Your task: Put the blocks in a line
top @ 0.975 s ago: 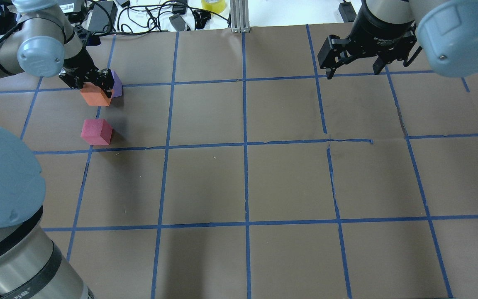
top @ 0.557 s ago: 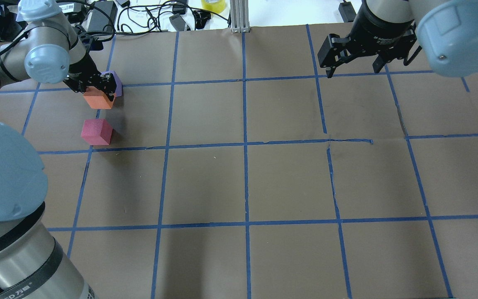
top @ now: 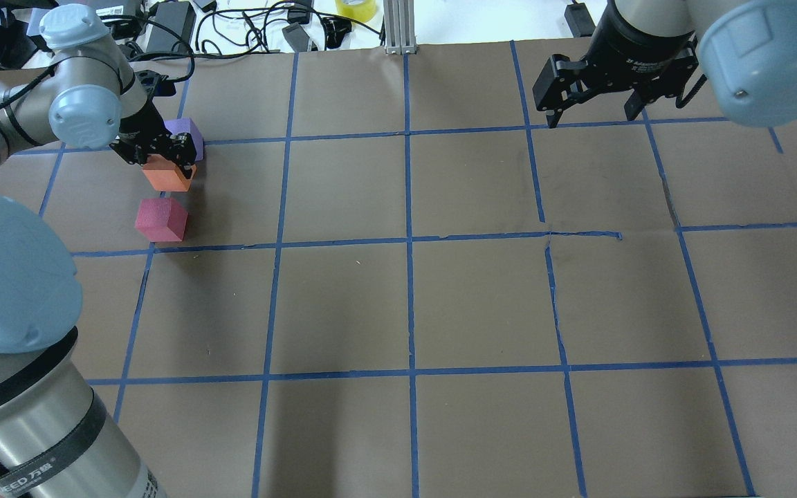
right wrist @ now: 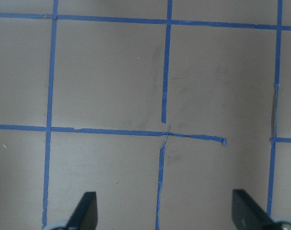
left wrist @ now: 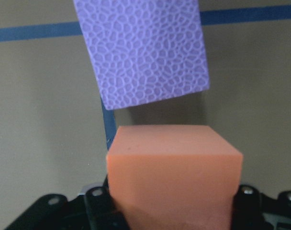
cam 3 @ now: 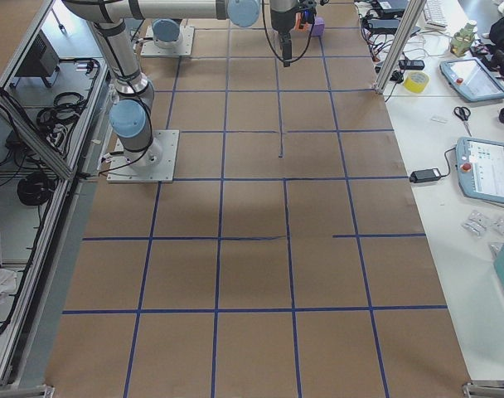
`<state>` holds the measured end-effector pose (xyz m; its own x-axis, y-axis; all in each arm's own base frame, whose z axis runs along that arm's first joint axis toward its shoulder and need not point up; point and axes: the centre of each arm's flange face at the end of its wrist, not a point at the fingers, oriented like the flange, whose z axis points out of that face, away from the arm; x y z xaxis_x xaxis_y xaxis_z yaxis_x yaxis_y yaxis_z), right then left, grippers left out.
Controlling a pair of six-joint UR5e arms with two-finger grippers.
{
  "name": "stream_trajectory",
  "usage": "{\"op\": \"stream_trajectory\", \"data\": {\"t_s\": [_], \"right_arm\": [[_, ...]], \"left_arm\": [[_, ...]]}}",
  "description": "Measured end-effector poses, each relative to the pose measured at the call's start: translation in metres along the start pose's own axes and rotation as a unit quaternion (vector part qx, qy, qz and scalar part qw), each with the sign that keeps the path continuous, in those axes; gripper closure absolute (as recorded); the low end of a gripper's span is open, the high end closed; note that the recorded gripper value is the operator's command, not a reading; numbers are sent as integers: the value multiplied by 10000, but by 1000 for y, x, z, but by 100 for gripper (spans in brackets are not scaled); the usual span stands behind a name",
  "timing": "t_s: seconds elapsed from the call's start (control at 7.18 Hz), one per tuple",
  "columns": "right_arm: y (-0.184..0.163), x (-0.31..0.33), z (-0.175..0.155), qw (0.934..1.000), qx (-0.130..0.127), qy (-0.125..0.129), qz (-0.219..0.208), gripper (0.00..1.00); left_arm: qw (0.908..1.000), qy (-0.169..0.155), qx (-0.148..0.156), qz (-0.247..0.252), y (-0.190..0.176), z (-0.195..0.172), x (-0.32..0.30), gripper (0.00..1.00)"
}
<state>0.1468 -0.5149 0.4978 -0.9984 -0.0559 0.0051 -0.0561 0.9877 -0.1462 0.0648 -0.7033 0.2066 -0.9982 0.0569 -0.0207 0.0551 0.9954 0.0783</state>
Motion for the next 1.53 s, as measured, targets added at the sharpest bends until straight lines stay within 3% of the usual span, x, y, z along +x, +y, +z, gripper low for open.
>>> {"op": "stream_trajectory", "data": {"t_s": [0.14,0.28,0.42,0.7,0.98,1.25,1.53], "right_arm": [[-1,3,0,10000,-2,3,31,0],[-1,5,0,10000,-3,5,47,0],[-2,6,1,10000,-2,5,52,0],[-2,6,0,10000,2,6,55,0],[-2,6,0,10000,6,6,56,0],[-2,6,1,10000,6,6,56,0],[-2,6,1,10000,1,6,56,0]], "left_arm": [[10000,-12,26,-13,1,6,-4,74],[10000,-17,33,-47,2,11,-5,20],[9999,-14,27,-106,2,14,-5,0],[9999,-23,24,-142,3,13,-5,0],[9999,-124,-81,-40,11,-20,8,0],[9992,-210,-251,235,37,-98,54,0],[9980,-328,-191,502,78,-175,99,0]]}}
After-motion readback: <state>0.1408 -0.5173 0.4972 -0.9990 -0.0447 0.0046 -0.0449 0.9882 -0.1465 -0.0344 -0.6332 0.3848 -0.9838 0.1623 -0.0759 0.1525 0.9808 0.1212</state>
